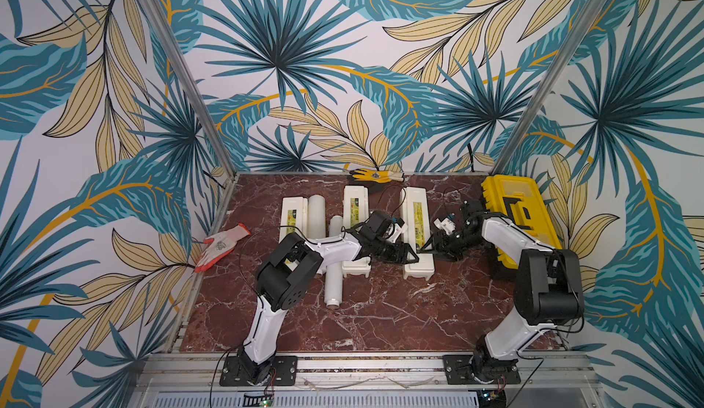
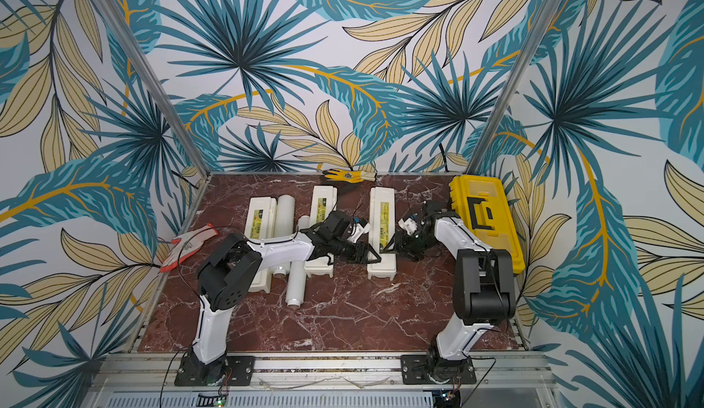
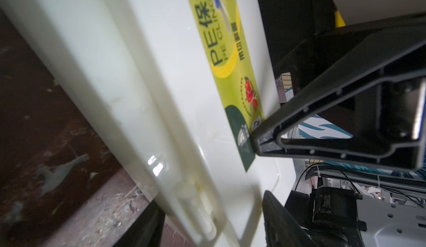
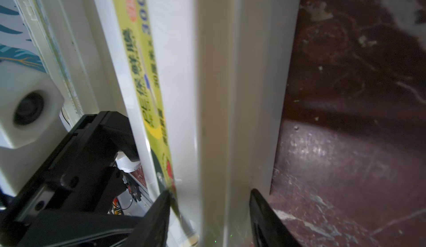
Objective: Put plastic wrap rolls into dispensers
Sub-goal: Close the lid on the plastic wrap cutting box.
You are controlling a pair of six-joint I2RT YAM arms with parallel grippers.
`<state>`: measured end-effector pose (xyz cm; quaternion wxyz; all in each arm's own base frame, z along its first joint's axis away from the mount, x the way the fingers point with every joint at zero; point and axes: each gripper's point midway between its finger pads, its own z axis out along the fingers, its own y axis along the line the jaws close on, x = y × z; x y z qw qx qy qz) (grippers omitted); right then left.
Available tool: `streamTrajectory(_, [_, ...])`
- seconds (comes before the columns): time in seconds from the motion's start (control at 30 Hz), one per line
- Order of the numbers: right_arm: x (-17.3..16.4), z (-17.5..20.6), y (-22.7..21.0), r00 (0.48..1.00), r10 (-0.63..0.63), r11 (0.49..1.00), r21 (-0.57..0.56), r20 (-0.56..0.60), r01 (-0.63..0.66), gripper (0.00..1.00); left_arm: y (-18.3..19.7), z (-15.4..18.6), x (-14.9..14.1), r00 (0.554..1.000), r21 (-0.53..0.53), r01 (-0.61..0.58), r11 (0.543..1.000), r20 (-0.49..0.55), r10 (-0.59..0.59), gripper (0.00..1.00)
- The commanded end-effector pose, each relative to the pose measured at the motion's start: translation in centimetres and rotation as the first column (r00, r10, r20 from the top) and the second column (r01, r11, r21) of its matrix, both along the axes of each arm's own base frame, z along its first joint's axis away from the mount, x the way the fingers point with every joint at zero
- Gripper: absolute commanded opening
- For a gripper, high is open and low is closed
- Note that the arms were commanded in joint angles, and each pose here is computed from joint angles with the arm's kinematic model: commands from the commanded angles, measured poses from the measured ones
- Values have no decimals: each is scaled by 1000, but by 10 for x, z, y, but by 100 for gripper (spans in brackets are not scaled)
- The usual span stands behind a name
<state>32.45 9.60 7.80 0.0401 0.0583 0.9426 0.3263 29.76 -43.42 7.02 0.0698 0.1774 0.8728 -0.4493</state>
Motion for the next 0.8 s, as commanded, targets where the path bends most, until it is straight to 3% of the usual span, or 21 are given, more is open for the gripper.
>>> streamTrajectory(0.0, [-35, -69, -37, 983, -21, 965, -259, -183, -27, 57, 79, -134, -66, 970, 459, 64, 886, -235, 52, 66])
streamTrajectory(0.07, [-35, -67, -35, 980, -4, 968, -248, -198, -46, 56, 80, -132, -65, 971, 463, 60, 884, -233, 56, 66])
streamTrajectory(0.2, [-22, -49, -10, 988, 11, 994, -107, -154, -27, 53, 84, -129, -62, 972, 474, 54, 879, -225, 62, 67])
streamTrajectory(0.33, [-24, -39, 7, 985, 86, 986, -127, -151, -106, 52, 90, -126, -61, 973, 486, 45, 873, -220, 73, 68])
streamTrajectory(0.47, [-32, -47, 27, 980, 75, 996, -44, -186, -84, 48, 99, -126, -61, 971, 497, 32, 867, -222, 92, 68])
streamTrajectory(0.63, [-44, -64, 34, 961, 53, 998, -25, -270, -63, 38, 108, -126, -58, 969, 506, 16, 862, -220, 111, 69])
streamTrajectory(0.7, [-39, -61, 26, 968, 47, 994, -82, -246, -69, 41, 108, -125, -56, 969, 507, 12, 862, -217, 114, 69])
streamTrajectory(0.77, [-27, -53, 14, 978, 27, 989, -139, -205, -57, 50, 108, -125, -55, 969, 509, 15, 861, -221, 114, 69])
